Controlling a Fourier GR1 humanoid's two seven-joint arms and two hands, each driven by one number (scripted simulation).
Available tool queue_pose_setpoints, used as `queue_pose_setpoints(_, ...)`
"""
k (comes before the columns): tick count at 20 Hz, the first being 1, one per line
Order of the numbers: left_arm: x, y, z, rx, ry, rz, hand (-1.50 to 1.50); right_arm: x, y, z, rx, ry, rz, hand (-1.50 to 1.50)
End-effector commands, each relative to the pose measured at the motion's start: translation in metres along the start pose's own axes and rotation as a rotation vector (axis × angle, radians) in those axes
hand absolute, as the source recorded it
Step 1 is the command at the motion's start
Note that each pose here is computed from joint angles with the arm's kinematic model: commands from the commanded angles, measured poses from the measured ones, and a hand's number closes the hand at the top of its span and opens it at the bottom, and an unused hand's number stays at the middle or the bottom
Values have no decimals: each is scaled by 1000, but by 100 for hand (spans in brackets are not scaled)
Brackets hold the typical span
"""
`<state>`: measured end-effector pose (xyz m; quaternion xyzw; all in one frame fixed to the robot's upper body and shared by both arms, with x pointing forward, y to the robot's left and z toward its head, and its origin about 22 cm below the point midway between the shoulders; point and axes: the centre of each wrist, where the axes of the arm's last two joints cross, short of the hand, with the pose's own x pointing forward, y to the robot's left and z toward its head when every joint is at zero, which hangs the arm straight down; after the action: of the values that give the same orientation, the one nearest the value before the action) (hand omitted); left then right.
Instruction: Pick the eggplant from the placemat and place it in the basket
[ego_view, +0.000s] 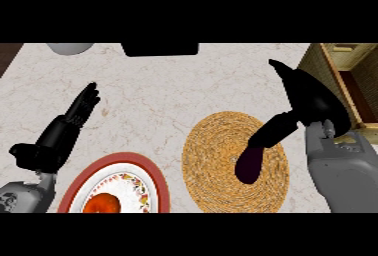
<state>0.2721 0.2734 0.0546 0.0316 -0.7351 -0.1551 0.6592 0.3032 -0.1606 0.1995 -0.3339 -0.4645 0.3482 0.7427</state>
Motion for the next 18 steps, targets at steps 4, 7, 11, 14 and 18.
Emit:
queue_pose_setpoints(4,-3,-1,-4,-7,-9,-6,0,-14,1,26,11,224,74,-150)
queue_pose_setpoints(7,8,5,-2,-17,-17,5,0,-17,1,28,-14,241,42,-150)
queue_pose_setpoints(11,14,-7,-8,-15,-25,5,0,-39,26,27,-18,240,-8,-150)
queue_pose_setpoints(14,6,-11,-7,-25,-32,-16,0,-42,45,27,-36,245,-5,-150)
queue_pose_setpoints(18,8,-5,-4,-42,-29,3,0,-57,59,24,-62,238,26,-150)
